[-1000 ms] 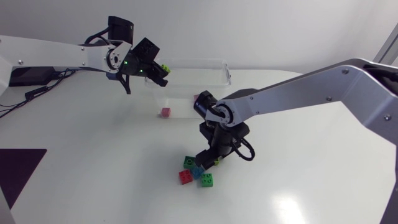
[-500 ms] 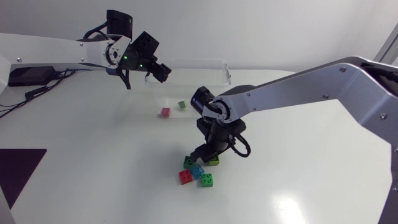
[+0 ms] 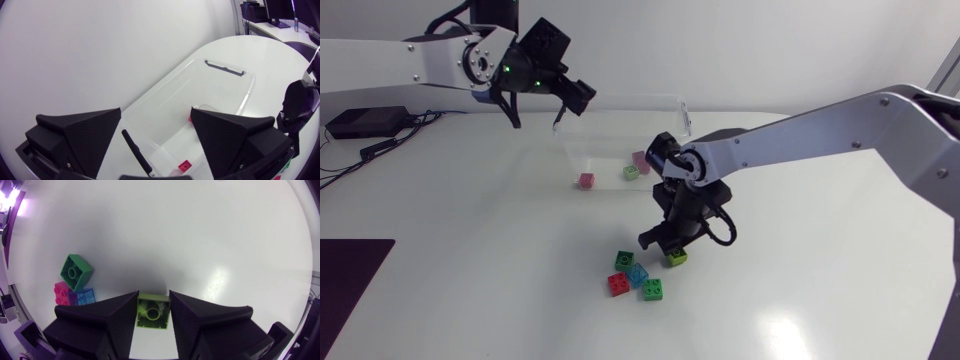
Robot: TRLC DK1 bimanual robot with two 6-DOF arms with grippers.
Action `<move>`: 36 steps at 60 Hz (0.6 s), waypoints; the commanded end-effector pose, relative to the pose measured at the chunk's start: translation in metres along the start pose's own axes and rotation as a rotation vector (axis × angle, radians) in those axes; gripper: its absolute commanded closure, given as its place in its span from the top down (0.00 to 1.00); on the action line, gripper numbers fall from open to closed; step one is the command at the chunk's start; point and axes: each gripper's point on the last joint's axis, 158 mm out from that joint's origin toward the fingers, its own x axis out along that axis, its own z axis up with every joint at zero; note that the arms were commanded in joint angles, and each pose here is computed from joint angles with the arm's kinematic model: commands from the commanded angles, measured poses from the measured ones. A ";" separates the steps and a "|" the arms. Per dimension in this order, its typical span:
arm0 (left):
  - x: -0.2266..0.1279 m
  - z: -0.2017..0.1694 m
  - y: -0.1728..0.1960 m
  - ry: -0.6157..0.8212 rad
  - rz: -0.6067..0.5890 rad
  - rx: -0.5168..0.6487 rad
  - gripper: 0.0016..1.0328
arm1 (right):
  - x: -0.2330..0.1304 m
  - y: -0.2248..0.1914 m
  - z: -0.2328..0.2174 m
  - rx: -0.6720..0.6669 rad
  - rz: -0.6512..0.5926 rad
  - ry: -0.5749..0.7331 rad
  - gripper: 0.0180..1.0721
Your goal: Place the duplo bricks in the container
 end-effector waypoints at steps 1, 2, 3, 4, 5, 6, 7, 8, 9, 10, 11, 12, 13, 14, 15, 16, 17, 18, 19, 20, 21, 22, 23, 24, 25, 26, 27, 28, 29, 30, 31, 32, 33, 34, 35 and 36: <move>-0.017 -0.006 -0.007 0.027 -0.016 -0.024 0.95 | -0.026 -0.007 0.008 0.027 -0.005 -0.056 0.28; -0.021 -0.008 -0.011 0.036 -0.033 -0.022 0.95 | -0.034 -0.010 0.012 0.026 -0.012 -0.076 0.28; -0.025 -0.008 -0.015 0.035 -0.049 -0.017 0.95 | -0.040 -0.012 0.015 0.029 -0.016 -0.091 0.28; -0.029 -0.008 -0.019 0.033 -0.062 -0.016 0.95 | -0.044 -0.015 0.018 0.029 -0.021 -0.100 0.28; -0.030 -0.009 -0.020 0.034 -0.066 -0.015 0.95 | -0.048 -0.016 0.020 0.030 -0.021 -0.111 0.28; -0.035 -0.010 -0.023 0.038 -0.077 -0.009 0.95 | -0.055 -0.018 0.025 0.032 -0.021 -0.130 0.28; -0.037 -0.011 -0.025 0.042 -0.082 -0.008 0.95 | -0.059 -0.020 0.026 0.034 -0.023 -0.138 0.28; -0.041 -0.014 -0.030 0.053 -0.100 -0.003 0.95 | -0.066 -0.023 0.030 0.036 -0.022 -0.155 0.28; -0.044 -0.015 -0.033 0.059 -0.110 0.002 0.95 | -0.070 -0.023 0.032 0.035 -0.022 -0.164 0.28; -0.047 -0.019 -0.037 0.068 -0.124 0.010 0.95 | -0.074 -0.025 0.036 0.034 -0.024 -0.178 0.28; -0.049 -0.019 -0.040 0.069 -0.129 0.013 0.95 | -0.079 -0.026 0.039 0.037 -0.025 -0.192 0.28; -0.052 -0.021 -0.042 0.071 -0.136 0.013 0.95 | -0.085 -0.029 0.043 0.040 -0.027 -0.209 0.28; -0.056 -0.023 -0.046 0.072 -0.144 0.017 0.95 | -0.091 -0.030 0.046 0.040 -0.028 -0.224 0.28; -0.058 -0.024 -0.050 0.073 -0.153 0.023 0.95 | -0.095 -0.032 0.049 0.044 -0.029 -0.233 0.28; -0.060 -0.026 -0.055 0.078 -0.165 0.031 0.95 | -0.100 -0.032 0.052 0.045 -0.028 -0.249 0.28; -0.064 -0.029 -0.061 0.087 -0.181 0.045 0.95 | -0.106 -0.034 0.056 0.045 -0.032 -0.264 0.28; -0.066 -0.033 -0.065 0.097 -0.191 0.052 0.95 | -0.109 -0.034 0.058 0.045 -0.032 -0.274 0.28; -0.069 -0.035 -0.069 0.100 -0.199 0.059 0.95 | -0.116 -0.036 0.062 0.046 -0.035 -0.292 0.28; -0.071 -0.038 -0.073 0.102 -0.209 0.058 0.95 | -0.121 -0.037 0.066 0.044 -0.041 -0.308 0.28; -0.074 -0.040 -0.077 0.106 -0.218 0.061 0.95 | -0.125 -0.038 0.069 0.042 -0.047 -0.319 0.28; -0.076 -0.044 -0.084 0.112 -0.234 0.071 0.95 | -0.129 -0.039 0.073 0.043 -0.048 -0.331 0.28; -0.077 -0.046 -0.089 0.117 -0.245 0.079 0.95 | -0.132 -0.039 0.075 0.044 -0.050 -0.340 0.28; -0.079 -0.051 -0.096 0.126 -0.260 0.089 0.95 | -0.136 -0.039 0.079 0.043 -0.049 -0.354 0.28; -0.081 -0.054 -0.099 0.131 -0.268 0.095 0.95 | -0.140 -0.039 0.082 0.045 -0.050 -0.365 0.28; -0.083 -0.058 -0.105 0.140 -0.279 0.098 0.95 | -0.145 -0.040 0.087 0.045 -0.053 -0.380 0.28; -0.084 -0.062 -0.109 0.147 -0.291 0.106 0.95 | -0.150 -0.041 0.090 0.048 -0.057 -0.394 0.28; -0.086 -0.064 -0.114 0.151 -0.301 0.114 0.95 | -0.152 -0.041 0.093 0.048 -0.060 -0.402 0.28; -0.089 -0.069 -0.123 0.162 -0.320 0.126 0.95 | -0.156 -0.043 0.096 0.051 -0.065 -0.415 0.28; -0.090 -0.074 -0.127 0.172 -0.333 0.135 0.95 | -0.158 -0.043 0.099 0.049 -0.066 -0.422 0.28; -0.092 -0.078 -0.134 0.179 -0.347 0.144 0.95 | -0.162 -0.044 0.103 0.049 -0.066 -0.433 0.28; -0.093 -0.082 -0.138 0.186 -0.356 0.147 0.95 | -0.165 -0.043 0.106 0.049 -0.066 -0.442 0.28; -0.094 -0.086 -0.142 0.192 -0.366 0.150 0.95 | -0.167 -0.044 0.108 0.051 -0.066 -0.450 0.28; -0.096 -0.090 -0.148 0.199 -0.378 0.160 0.95 | -0.170 -0.045 0.112 0.051 -0.070 -0.458 0.28; -0.097 -0.095 -0.153 0.206 -0.389 0.166 0.95 | -0.172 -0.045 0.115 0.052 -0.071 -0.465 0.28; -0.098 -0.098 -0.158 0.210 -0.400 0.172 0.95 | -0.174 -0.046 0.117 0.052 -0.073 -0.472 0.28; -0.099 -0.101 -0.161 0.216 -0.407 0.175 0.95 | -0.176 -0.047 0.120 0.051 -0.076 -0.479 0.28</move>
